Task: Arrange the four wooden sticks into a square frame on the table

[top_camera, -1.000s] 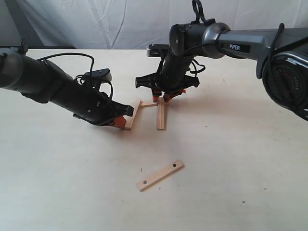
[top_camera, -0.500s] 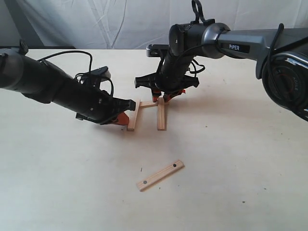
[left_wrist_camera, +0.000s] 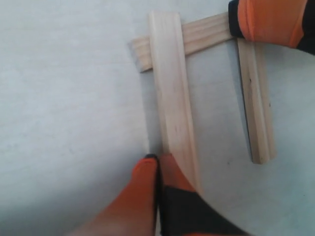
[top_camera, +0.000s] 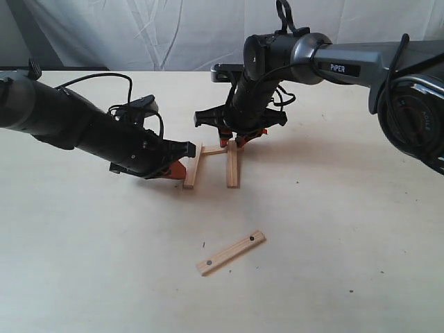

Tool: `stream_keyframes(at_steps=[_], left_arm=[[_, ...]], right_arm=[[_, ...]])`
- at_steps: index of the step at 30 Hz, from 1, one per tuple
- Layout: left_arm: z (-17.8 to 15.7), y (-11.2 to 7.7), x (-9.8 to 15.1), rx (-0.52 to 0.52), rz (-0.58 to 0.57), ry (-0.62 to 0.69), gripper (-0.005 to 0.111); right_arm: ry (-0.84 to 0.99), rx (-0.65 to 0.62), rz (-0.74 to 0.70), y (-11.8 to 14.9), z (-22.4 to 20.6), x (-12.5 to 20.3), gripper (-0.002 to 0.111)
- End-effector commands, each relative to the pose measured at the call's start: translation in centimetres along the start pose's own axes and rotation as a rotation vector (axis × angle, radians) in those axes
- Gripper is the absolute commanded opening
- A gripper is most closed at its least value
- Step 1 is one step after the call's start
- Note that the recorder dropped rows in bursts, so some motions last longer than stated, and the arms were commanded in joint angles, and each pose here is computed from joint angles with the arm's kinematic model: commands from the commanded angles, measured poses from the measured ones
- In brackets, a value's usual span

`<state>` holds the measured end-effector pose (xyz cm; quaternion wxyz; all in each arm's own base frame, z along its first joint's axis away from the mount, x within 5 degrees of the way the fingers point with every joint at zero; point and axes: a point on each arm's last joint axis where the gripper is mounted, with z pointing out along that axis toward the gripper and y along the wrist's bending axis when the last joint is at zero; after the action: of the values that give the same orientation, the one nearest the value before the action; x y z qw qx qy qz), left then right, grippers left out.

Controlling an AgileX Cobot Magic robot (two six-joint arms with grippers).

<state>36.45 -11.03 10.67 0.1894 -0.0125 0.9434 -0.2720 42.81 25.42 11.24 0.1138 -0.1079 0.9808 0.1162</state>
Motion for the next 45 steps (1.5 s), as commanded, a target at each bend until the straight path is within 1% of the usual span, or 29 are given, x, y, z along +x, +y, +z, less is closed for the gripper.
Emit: stream_keyframes(at_steps=[1, 9, 17, 19, 26, 31, 35, 37, 41, 45], left_arm=[[0.2, -0.4, 0.3, 0.019, -0.007, 0.014, 0.000], [1.7, -1.0, 1.0, 0.011, -0.034, 0.021, 0.000], [1.7, -0.8, 0.8, -0.008, -0.031, -0.005, 0.000], [1.5, -0.5, 0.6, -0.011, -0.038, -0.009, 0.000], [0.0, 0.8, -0.5, -0.008, -0.056, -0.040, 0.000], [-1.6, 1.4, -1.3, -0.013, -0.038, -0.069, 0.000], [-2.8, 1.1, -1.6, 0.012, 0.000, -0.064, 0.000], [-3.5, 0.8, -1.6, 0.013, 0.046, -0.055, 0.000], [-5.2, 0.2, -1.6, -0.025, 0.167, -0.034, 0.000], [-7.3, -0.4, -1.4, -0.077, 0.260, -0.034, 0.000]], right_arm=[[0.043, 0.009, -0.001, 0.0, 0.8, 0.6, 0.038], [0.045, 0.010, -0.001, 0.0, 0.8, 0.6, 0.038], [0.048, 0.009, 0.000, 0.0, 0.8, 0.6, 0.038], [0.046, 0.008, 0.000, 0.0, 0.7, 0.6, 0.038], [-0.037, -0.010, 0.000, 0.5, -3.1, -0.5, 0.038], [-0.078, -0.010, 0.008, -0.1, -5.6, -1.2, 0.038], [-0.033, 0.012, 0.011, -0.8, -6.8, -1.0, 0.038], [0.000, 0.038, -0.022, -1.0, -7.4, -0.6, 0.038], [0.008, 0.026, -0.141, -0.2, -9.2, 0.5, 0.038], [0.078, 0.016, -0.284, 0.0, -9.7, 3.3, 0.038]])
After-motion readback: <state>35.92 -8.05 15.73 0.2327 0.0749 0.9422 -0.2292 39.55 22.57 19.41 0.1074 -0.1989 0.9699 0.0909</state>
